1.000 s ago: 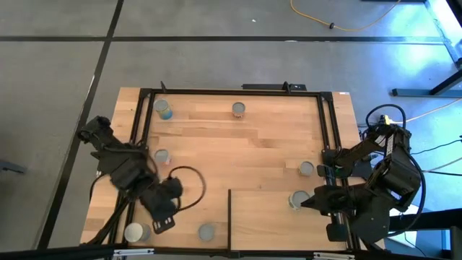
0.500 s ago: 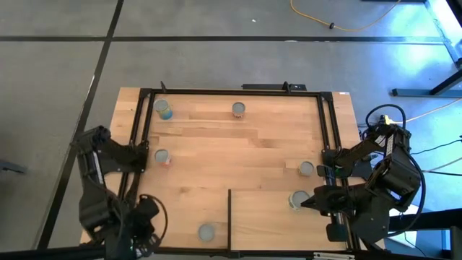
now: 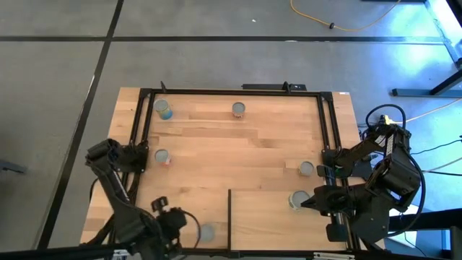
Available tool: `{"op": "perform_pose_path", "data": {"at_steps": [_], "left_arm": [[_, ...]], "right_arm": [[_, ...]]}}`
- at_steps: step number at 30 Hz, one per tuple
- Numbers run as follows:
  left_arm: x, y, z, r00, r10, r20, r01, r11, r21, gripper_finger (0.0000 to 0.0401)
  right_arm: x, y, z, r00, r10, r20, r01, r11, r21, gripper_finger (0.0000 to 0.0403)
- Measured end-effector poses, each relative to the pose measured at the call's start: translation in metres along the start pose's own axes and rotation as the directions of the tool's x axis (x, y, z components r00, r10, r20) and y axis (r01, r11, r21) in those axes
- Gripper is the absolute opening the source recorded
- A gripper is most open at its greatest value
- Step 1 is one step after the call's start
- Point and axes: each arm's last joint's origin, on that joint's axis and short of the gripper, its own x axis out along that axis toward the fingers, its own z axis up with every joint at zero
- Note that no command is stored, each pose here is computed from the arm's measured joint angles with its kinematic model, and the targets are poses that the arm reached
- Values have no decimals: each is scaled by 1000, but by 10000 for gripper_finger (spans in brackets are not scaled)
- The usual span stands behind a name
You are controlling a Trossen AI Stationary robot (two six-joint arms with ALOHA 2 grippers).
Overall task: Pick and place cans onto a shelf
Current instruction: Put the green tuna can on the shelf
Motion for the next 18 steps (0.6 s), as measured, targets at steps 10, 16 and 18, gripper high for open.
{"op": "perform_pose_path", "data": {"at_steps": [10,16,18], "left_arm": [[73,-23,11,989,133,72,-144,973,183,70],[101,-32,11,990,133,55,-142,963,229,70],[106,-36,12,992,114,60,-124,968,216,70]], "right_arm": [[0,0,0,1000,3,-3,-3,1000,0,3],[0,1,-1,1000,19,-20,-19,1000,2,2],[0,1,-1,1000,22,-23,-22,1000,3,3]]}}
